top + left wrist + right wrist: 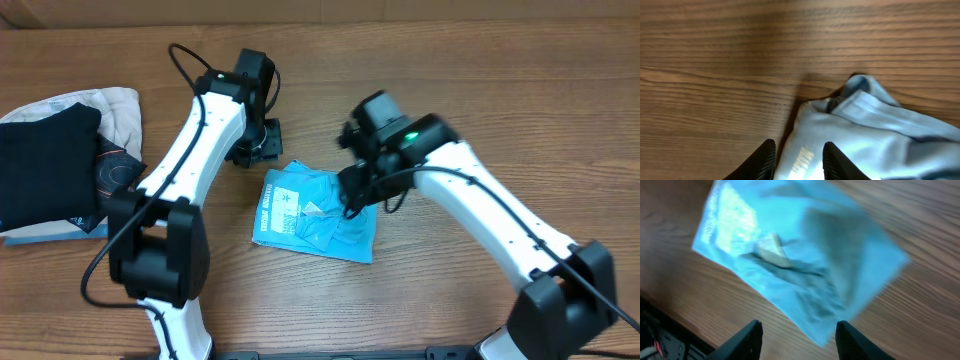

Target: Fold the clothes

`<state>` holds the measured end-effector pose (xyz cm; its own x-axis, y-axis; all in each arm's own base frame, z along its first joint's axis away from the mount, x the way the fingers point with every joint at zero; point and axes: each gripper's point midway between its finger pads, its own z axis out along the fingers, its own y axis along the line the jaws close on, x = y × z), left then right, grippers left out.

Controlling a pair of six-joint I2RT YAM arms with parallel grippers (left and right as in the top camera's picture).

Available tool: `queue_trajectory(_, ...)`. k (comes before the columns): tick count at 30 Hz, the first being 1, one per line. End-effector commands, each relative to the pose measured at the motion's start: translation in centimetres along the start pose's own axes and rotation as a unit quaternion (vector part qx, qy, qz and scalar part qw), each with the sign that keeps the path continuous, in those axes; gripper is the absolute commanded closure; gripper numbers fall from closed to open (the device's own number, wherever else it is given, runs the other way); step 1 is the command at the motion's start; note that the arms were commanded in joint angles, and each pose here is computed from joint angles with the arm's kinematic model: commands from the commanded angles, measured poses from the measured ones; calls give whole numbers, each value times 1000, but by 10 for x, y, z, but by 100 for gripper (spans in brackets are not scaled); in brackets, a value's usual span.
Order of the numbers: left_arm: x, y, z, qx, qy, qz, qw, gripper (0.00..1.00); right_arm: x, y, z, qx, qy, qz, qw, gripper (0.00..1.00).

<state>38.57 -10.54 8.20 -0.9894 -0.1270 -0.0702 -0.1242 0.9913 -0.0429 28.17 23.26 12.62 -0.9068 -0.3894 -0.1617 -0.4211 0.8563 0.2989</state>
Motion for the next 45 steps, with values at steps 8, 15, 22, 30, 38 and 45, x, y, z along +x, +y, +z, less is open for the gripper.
queue_trajectory(8, 11, 7, 54, -31, 69, 26, 997, 65, 0, 24, 59, 44, 22, -30, 998, 46)
queue_trajectory(15, 15, 5, 63, -27, 83, 25, 996, 64, -1, 19, 81, 49, 36, -25, 998, 45)
queue_trajectory(22, 16, 3, 63, -21, 86, 25, 996, 62, 11, 9, 100, 60, 74, -13, 995, 96)
queue_trajectory(30, 16, 3, 63, -21, 86, 25, 996, 62, 42, -24, 84, 136, 137, 11, 981, 96)
queue_trajectory(38, 16, 3, 63, -21, 86, 25, 996, 62, 56, -46, 72, 206, 154, 43, 965, 96)
queue_trajectory(45, 16, 3, 63, -21, 86, 30, 996, 62, 62, -97, 37, 371, 91, 212, 900, 96)
